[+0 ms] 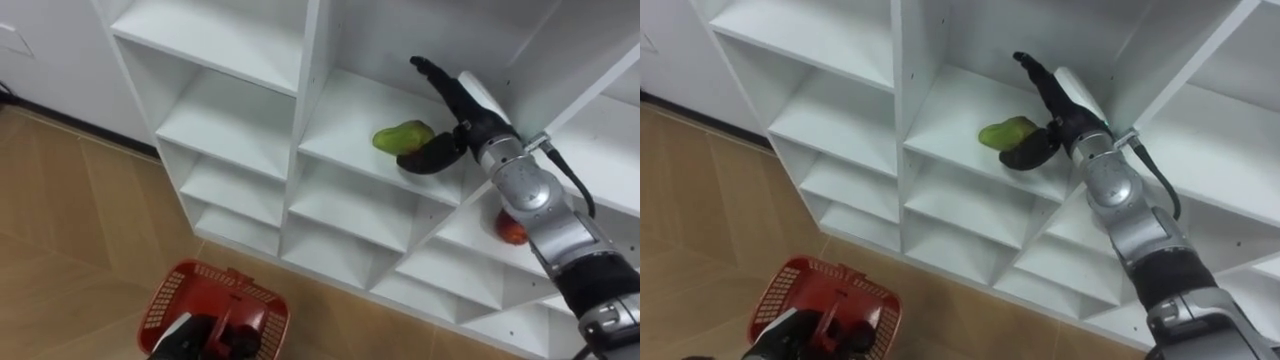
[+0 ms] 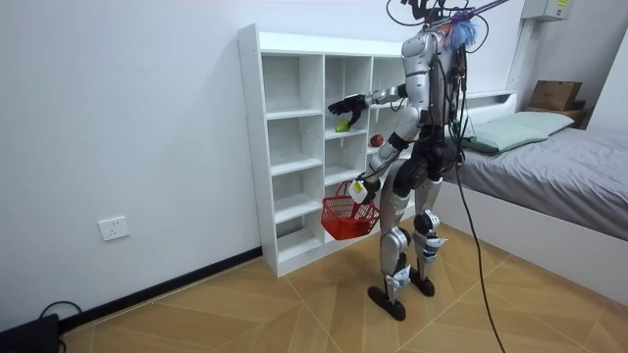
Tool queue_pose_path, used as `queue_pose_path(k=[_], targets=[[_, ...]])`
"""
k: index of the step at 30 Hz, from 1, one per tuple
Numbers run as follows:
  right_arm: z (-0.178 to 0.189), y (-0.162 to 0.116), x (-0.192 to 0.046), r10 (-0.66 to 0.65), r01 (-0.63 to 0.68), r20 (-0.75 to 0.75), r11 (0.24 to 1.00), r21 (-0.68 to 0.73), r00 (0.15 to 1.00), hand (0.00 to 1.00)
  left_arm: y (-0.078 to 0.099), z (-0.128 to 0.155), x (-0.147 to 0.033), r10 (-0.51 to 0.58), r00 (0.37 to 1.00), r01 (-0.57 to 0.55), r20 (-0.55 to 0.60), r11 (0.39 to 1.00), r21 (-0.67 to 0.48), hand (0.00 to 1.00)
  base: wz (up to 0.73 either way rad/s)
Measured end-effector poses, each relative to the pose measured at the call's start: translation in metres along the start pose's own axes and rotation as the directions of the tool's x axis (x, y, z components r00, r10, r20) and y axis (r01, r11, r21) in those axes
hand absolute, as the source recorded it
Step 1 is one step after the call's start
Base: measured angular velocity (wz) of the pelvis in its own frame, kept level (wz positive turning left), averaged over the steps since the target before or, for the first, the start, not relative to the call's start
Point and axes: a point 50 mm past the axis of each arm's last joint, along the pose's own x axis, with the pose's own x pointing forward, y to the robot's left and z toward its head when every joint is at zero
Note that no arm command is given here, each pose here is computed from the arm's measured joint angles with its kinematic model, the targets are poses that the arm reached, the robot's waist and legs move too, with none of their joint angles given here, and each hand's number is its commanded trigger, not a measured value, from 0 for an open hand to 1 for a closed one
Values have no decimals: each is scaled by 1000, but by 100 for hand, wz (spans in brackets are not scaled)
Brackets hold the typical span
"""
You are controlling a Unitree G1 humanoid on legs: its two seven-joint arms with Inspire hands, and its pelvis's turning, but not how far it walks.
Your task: Collect fruits from the closet
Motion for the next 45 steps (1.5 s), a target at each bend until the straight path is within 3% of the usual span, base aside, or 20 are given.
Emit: queue_pose_path(k=[33, 34, 35, 37, 45], targets=[[-7, 1, 0, 13, -13, -22, 1000, -13, 1000, 0, 5, 21, 7, 18, 998, -19, 64, 1000, 14, 100, 0], [-7, 1, 0, 13, -13, -22, 1000, -13, 1000, 12, 5, 21, 7, 18, 998, -19, 65, 1000, 14, 100, 0], [-7, 1, 0, 13, -13, -23, 1000, -13, 1000, 57, 5, 21, 7, 19, 998, -20, 65, 1000, 14, 100, 0], [-7, 1, 0, 11, -11, -23, 1000, -13, 1000, 100, 5, 21, 7, 20, 998, -21, 65, 1000, 14, 100, 0], [-10, 5, -1, 32, -33, -39, 999, -31, 999, 100, 5, 22, 7, 20, 998, -21, 66, 1000, 14, 100, 0]])
